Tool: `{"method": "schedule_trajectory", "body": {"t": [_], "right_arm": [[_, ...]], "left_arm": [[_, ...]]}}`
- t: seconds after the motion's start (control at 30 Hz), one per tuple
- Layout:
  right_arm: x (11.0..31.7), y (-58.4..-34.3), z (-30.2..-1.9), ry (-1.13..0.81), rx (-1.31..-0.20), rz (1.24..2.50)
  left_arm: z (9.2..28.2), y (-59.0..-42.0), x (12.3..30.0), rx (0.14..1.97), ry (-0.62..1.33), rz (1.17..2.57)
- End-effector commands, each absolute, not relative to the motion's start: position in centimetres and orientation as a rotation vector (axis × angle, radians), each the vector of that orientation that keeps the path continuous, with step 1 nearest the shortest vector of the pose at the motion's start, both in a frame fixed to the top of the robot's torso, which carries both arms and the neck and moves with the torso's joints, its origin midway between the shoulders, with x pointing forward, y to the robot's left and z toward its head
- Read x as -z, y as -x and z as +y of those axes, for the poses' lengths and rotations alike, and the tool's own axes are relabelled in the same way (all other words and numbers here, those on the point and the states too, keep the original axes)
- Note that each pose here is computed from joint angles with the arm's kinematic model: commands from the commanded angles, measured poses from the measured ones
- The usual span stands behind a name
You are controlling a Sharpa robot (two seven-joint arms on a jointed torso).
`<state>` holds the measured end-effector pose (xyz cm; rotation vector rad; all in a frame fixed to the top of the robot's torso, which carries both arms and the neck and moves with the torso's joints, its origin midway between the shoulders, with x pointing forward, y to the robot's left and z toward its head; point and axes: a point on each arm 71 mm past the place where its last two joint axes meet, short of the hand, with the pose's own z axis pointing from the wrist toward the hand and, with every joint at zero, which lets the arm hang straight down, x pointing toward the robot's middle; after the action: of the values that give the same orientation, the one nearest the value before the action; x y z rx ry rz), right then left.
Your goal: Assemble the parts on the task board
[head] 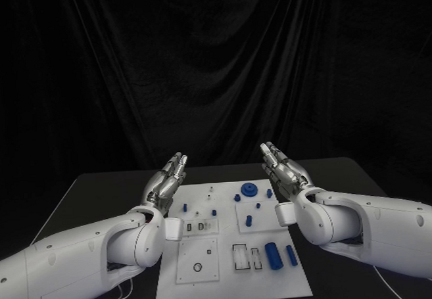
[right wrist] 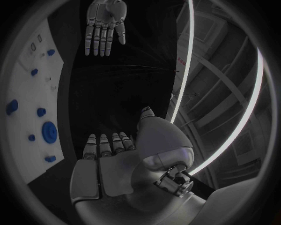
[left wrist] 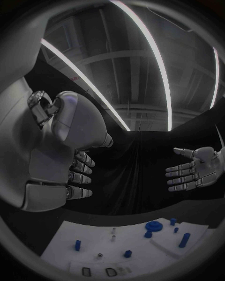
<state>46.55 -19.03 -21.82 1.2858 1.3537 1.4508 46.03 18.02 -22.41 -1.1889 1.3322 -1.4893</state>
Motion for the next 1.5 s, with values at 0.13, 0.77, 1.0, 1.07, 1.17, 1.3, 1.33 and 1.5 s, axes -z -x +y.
{"method": "schedule_trajectory", "body": {"t": [0.13, 0.77, 1.0, 1.07, 1.17, 1.3, 1.33, 1.5], "right_arm": [[21.0, -46.4, -18.3, -1.463, -1.774, 1.37], [20.2, -45.9, -21.6, -1.331, -1.989, 1.419], [20.1, -45.5, -22.1, -1.298, -2.026, 1.446], [20.1, -45.5, -22.2, -1.289, -2.025, 1.448], [20.0, -45.3, -22.7, -1.276, -2.006, 1.448], [19.9, -44.9, -23.8, -1.27, -1.955, 1.43], [19.8, -44.8, -24.2, -1.263, -1.943, 1.427], [19.2, -44.5, -25.5, -1.191, -1.878, 1.433]], "left_arm": [[17.1, -45.8, 21.0, 1.874, 1.217, 1.249], [19.1, -46.6, 20.2, 2.019, 0.918, 1.195], [19.9, -46.3, 19.9, 2.037, 0.912, 1.168], [20.2, -46.1, 19.9, 2.04, 0.913, 1.163], [20.7, -45.8, 19.7, 2.04, 0.916, 1.156], [21.5, -45.4, 19.5, 2.042, 0.918, 1.141], [21.8, -45.2, 19.4, 2.04, 0.918, 1.135], [23.3, -44.3, 19.0, 2.028, 0.923, 1.103]]}}
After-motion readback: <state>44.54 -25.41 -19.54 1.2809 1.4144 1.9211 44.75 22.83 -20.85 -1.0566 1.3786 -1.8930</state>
